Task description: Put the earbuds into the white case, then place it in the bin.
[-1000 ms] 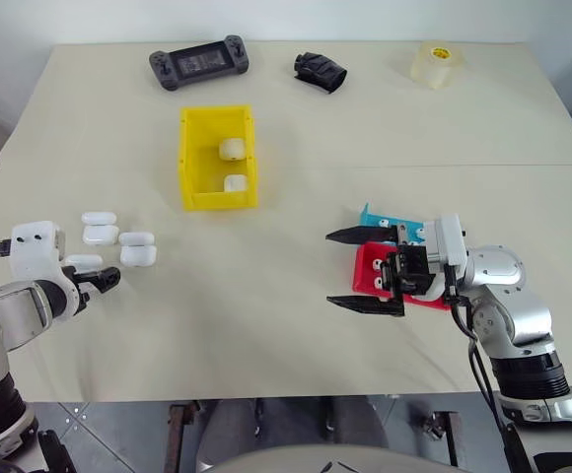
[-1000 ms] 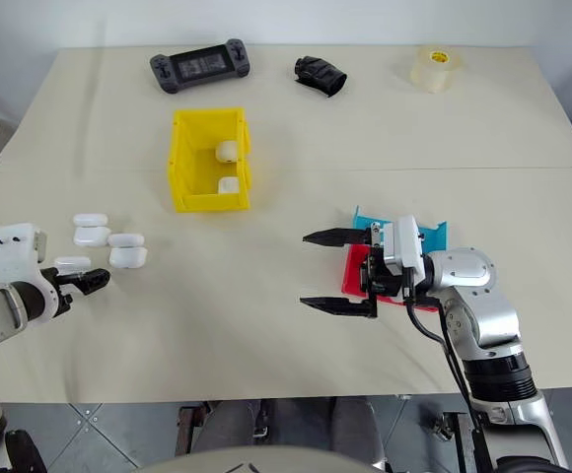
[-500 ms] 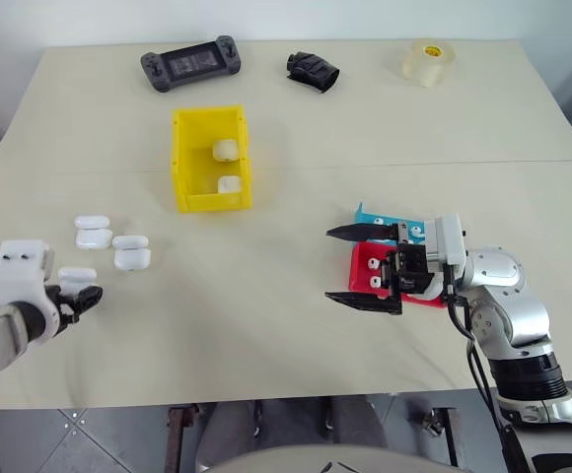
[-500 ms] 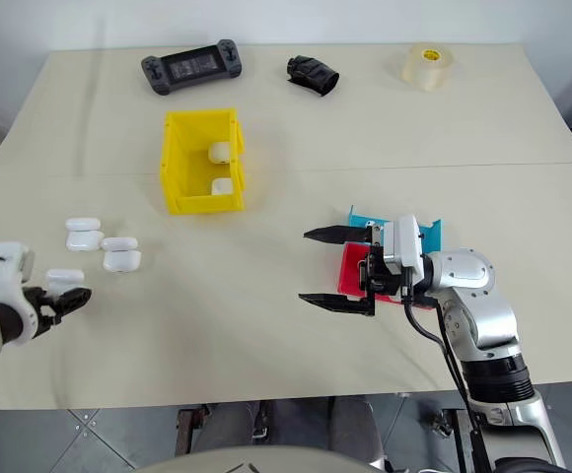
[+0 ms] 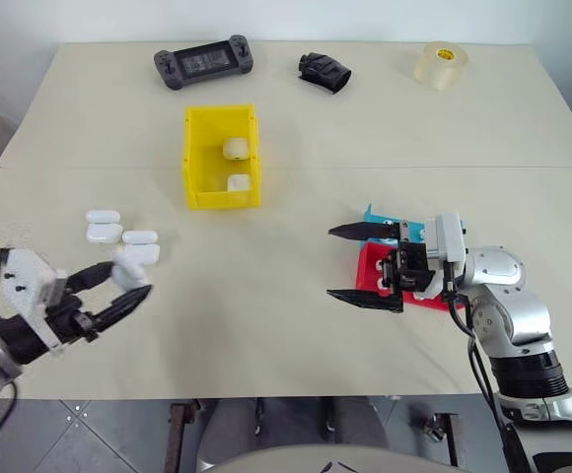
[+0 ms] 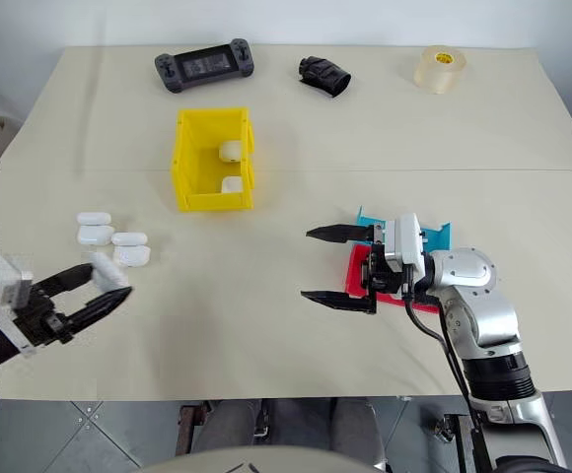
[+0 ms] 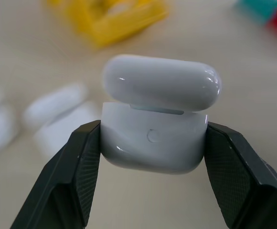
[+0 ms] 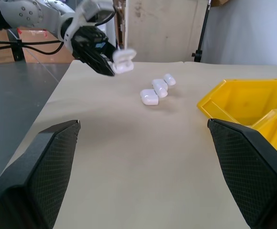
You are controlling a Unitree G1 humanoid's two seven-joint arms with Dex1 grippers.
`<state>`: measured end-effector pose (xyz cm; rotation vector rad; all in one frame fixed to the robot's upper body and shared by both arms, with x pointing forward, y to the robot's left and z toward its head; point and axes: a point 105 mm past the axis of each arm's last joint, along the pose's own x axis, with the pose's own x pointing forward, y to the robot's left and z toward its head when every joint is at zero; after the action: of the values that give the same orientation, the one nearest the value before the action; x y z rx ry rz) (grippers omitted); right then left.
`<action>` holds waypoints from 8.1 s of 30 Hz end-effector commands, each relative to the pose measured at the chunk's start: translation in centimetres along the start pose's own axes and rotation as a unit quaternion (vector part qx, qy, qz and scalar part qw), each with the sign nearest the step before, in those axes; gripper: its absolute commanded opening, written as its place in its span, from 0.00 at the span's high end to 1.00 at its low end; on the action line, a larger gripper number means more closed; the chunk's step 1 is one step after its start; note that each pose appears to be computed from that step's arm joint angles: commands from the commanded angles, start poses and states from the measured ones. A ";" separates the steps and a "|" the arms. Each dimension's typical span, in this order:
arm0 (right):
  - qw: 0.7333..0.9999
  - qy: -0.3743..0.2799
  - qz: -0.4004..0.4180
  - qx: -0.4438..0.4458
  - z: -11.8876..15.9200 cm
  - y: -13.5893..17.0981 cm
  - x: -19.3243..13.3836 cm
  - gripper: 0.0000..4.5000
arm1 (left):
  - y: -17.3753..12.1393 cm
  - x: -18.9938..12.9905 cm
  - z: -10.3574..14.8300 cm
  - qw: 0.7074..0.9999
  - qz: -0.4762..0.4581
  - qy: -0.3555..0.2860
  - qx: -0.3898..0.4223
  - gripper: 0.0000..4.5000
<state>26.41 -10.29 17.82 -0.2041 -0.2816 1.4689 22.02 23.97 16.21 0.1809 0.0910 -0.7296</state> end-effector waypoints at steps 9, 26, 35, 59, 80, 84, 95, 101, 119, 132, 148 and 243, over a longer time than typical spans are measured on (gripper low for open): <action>0.996 0.045 -0.059 -0.039 1.6 -0.3 -3.7 0.00 | -4.6 5.8 3.1 0.961 -0.223 -0.160 0.018 0.37; 0.961 0.198 -0.192 -0.031 3.0 3.7 -11.5 0.00 | -11.8 13.2 3.5 0.849 -0.426 -0.311 -0.041 0.37; 0.923 0.281 -0.262 -0.012 3.7 6.1 -17.3 0.00 | -13.3 16.0 5.4 0.845 -0.419 -0.333 0.010 0.37; 0.869 0.435 -0.207 0.112 0.0 3.3 -12.7 0.00 | -15.2 15.8 5.5 0.828 -0.456 -0.326 0.031 0.37; 0.831 0.531 -0.145 0.084 -3.9 1.8 -12.2 0.00 | -15.6 15.8 6.2 0.822 -0.457 -0.339 0.019 0.37; 0.830 0.534 -0.141 0.081 -4.3 1.3 -12.2 0.00 | -15.7 15.7 6.3 0.820 -0.458 -0.341 0.018 0.37; 0.831 0.536 -0.124 0.082 -4.7 1.2 -12.0 0.59 | -15.7 15.5 6.3 0.821 -0.458 -0.340 0.016 0.37; 0.835 0.531 -0.122 0.080 -4.8 1.2 -11.6 0.74 | -15.7 15.4 6.3 0.822 -0.457 -0.340 0.016 0.37; 0.836 0.534 -0.099 0.076 -5.4 1.5 -11.2 0.86 | -15.5 15.3 6.2 0.824 -0.453 -0.340 0.017 0.37; 0.928 0.356 -0.105 0.039 0.5 1.8 -8.0 0.88 | -15.0 14.6 6.2 0.807 -0.473 -0.354 -0.021 0.37; 0.962 -0.103 -0.254 0.017 8.7 3.5 -2.6 0.88 | -13.7 15.9 6.9 0.789 -0.521 -0.324 -0.043 0.37; 0.891 0.283 -0.340 0.095 0.7 1.0 -16.5 0.01 | -14.1 17.2 5.3 0.852 -0.439 -0.286 0.011 0.37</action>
<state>23.13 -26.45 17.48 -0.3112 0.1728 0.6981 26.05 1.45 16.33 -0.0961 -0.3971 -1.6731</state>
